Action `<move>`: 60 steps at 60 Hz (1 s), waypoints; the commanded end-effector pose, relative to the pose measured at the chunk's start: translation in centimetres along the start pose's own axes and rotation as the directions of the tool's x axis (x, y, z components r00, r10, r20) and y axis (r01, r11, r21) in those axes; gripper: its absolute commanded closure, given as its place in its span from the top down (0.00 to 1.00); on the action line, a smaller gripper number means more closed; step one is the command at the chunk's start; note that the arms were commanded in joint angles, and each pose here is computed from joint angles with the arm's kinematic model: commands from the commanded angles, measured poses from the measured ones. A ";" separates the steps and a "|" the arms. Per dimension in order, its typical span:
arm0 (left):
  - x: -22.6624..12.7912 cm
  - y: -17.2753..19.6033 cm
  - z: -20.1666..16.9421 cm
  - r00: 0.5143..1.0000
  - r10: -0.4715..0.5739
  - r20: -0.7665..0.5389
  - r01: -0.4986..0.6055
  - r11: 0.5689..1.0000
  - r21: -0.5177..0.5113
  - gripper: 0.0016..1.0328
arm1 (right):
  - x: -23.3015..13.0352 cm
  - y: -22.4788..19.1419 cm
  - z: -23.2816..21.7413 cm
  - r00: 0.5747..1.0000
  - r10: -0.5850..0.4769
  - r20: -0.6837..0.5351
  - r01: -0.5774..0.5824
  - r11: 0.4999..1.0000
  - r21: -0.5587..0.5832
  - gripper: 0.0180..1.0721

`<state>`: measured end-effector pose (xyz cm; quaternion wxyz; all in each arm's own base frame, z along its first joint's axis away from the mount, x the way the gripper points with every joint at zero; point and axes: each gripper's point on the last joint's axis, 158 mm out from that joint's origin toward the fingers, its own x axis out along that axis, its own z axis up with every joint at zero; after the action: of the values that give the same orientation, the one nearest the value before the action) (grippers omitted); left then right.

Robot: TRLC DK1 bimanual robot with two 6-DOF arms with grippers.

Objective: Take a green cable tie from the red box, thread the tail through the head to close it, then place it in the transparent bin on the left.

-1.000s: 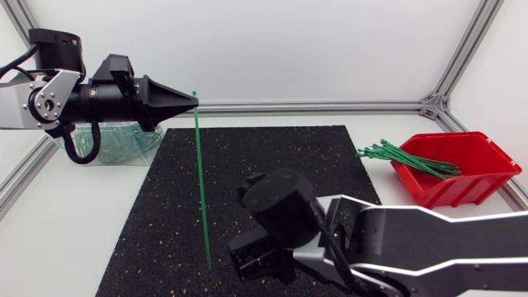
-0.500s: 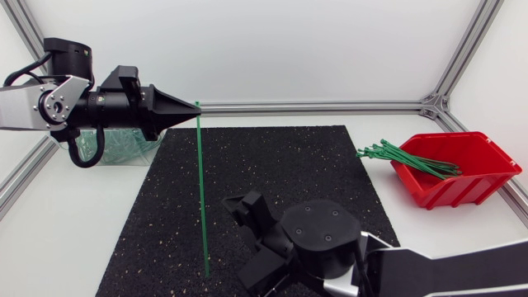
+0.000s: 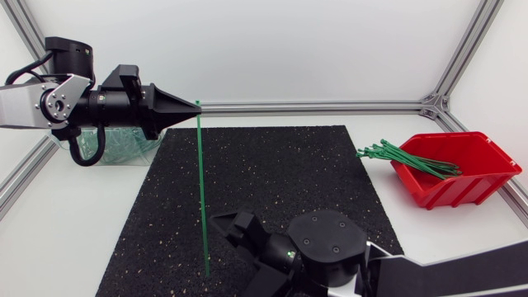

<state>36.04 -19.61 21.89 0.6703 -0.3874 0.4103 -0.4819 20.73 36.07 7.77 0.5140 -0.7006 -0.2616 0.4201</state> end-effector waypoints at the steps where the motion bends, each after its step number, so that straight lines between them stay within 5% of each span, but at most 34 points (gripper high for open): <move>1: -0.2 0.2 0.6 1.000 -0.007 0.000 0.007 1.000 0.004 0.03 | 0.1 -0.5 1.0 0.998 -0.027 0.056 0.028 0.999 -0.030 0.95; 10: -0.2 0.2 0.6 1.000 -0.007 0.001 0.007 1.000 0.004 0.03 | -0.4 -1.0 4.1 0.972 -0.055 0.231 0.058 0.998 -0.006 0.95; 27: -0.3 0.1 0.6 1.000 -0.005 0.002 0.005 1.000 0.001 0.03 | 0.4 -0.6 3.1 0.979 -0.057 0.198 0.060 0.998 -0.010 0.95; 46: 0.2 0.0 0.1 1.000 -0.008 -0.015 0.008 1.000 -0.012 0.03 | 0.9 -0.2 2.5 0.982 -0.056 0.179 0.065 0.997 -0.047 0.57; 60: 0.2 0.3 0.2 1.000 -0.006 -0.015 0.006 1.000 -0.021 0.03 | 0.9 -1.1 3.3 0.977 -0.080 0.198 0.093 0.994 -0.059 0.56</move>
<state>36.00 -19.45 21.49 0.6653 -0.3953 0.4198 -0.4742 18.66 37.94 7.08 0.4856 -0.6606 -0.3315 0.4667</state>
